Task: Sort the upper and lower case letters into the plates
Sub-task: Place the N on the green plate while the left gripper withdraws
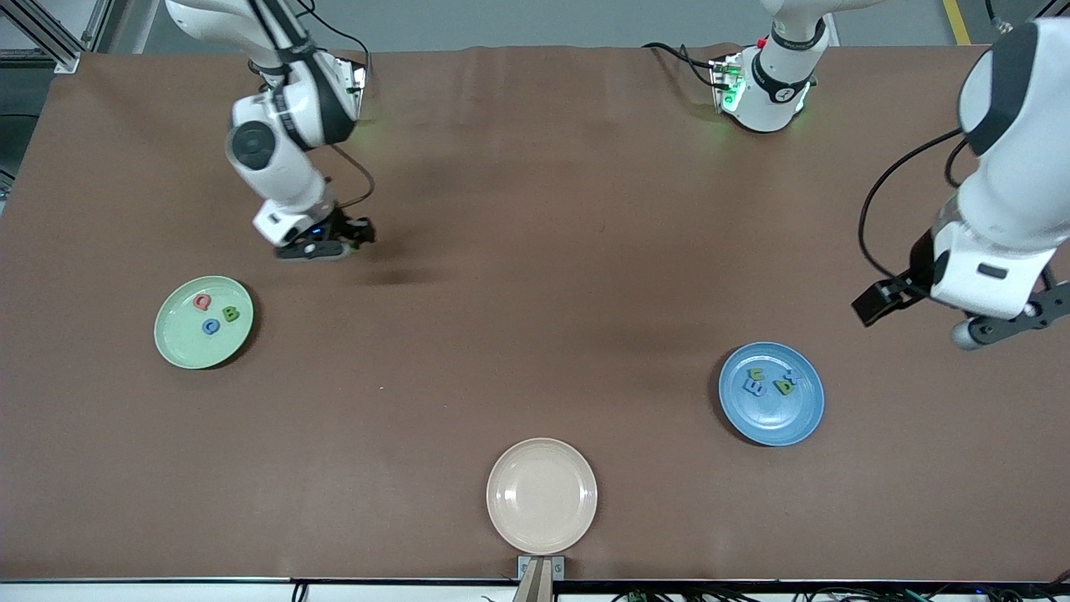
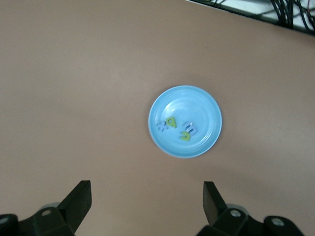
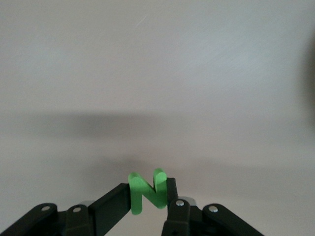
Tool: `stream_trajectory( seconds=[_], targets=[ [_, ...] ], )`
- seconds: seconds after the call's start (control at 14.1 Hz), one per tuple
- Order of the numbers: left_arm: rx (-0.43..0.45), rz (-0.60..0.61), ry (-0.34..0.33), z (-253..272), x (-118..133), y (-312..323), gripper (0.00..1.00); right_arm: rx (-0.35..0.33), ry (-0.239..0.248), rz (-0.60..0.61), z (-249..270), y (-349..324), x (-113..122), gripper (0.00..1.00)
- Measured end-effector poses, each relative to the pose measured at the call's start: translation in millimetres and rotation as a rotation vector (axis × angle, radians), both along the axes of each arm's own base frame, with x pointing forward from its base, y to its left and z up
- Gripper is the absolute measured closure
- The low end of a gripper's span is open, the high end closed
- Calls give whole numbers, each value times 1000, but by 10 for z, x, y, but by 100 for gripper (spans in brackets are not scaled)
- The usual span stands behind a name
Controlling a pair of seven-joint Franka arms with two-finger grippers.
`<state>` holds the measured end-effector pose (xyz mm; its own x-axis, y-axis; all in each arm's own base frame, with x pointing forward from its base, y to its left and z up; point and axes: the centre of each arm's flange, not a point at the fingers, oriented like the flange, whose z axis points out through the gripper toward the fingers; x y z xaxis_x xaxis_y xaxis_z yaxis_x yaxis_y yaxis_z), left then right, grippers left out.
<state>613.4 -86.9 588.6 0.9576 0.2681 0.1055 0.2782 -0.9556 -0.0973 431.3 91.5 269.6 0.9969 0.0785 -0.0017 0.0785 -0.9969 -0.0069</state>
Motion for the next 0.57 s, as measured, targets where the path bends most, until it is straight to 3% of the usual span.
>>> stream_trajectory(
  seconds=[0.14,0.28,0.57],
  targets=[
    [-10,-70,34,207,-146,269,0,-51,-47,64,280,-843,342,64],
    [-43,-122,77,360,-309,468,0,-102,-68,123,442,-1756,486,64],
    [-48,-215,106,515,-555,763,0,-156,-5,158,164,-2765,600,64]
  ],
)
